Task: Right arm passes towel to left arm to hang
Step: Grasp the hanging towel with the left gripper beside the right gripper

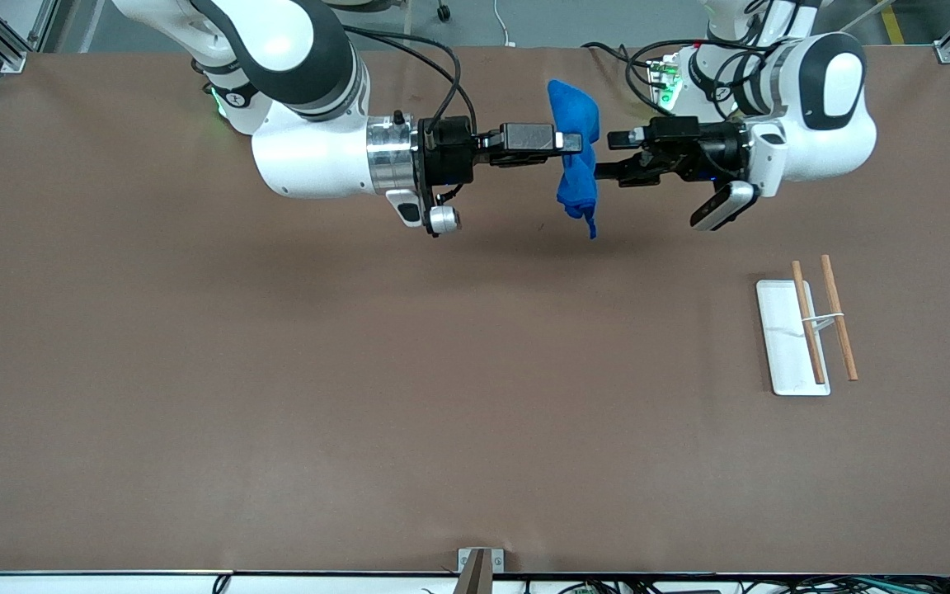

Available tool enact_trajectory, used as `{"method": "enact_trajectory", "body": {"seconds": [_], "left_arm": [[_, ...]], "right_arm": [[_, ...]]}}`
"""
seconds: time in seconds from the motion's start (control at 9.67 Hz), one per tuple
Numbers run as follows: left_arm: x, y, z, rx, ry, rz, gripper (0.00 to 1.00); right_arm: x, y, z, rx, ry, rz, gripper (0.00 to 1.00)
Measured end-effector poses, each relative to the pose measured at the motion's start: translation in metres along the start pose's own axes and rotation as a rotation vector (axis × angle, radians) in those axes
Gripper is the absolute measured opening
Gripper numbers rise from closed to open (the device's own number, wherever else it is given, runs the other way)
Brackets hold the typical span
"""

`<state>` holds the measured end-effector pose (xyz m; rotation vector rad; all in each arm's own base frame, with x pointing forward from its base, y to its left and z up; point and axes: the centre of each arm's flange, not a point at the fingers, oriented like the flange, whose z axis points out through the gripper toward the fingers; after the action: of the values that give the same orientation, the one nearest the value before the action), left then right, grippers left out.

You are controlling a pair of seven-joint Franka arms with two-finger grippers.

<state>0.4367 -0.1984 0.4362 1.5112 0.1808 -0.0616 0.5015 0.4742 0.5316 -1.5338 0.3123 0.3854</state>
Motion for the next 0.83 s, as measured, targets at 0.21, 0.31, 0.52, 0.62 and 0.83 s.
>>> {"method": "enact_trajectory", "body": {"seconds": [0.21,0.31,0.52,0.62,0.83], "left_arm": [[0.000,-0.010,0.001,0.004,-0.002,-0.022,0.91],[0.001,-0.013,0.001,-0.004,0.005,-0.032,0.90],[0.005,-0.011,0.001,-0.044,0.031,-0.015,0.86],[0.006,-0.011,0.002,-0.051,0.043,-0.001,0.85],[0.006,-0.018,0.011,-0.070,0.063,-0.009,0.85]], "right_arm": [[0.000,0.000,0.000,0.000,0.000,-0.001,0.14],[0.000,0.000,0.000,0.000,0.000,-0.001,0.14],[0.000,0.000,0.001,-0.001,0.001,-0.001,0.14],[0.000,0.000,0.001,-0.001,0.001,-0.001,0.14],[-0.001,0.001,0.002,-0.001,-0.001,-0.001,0.14]]}}
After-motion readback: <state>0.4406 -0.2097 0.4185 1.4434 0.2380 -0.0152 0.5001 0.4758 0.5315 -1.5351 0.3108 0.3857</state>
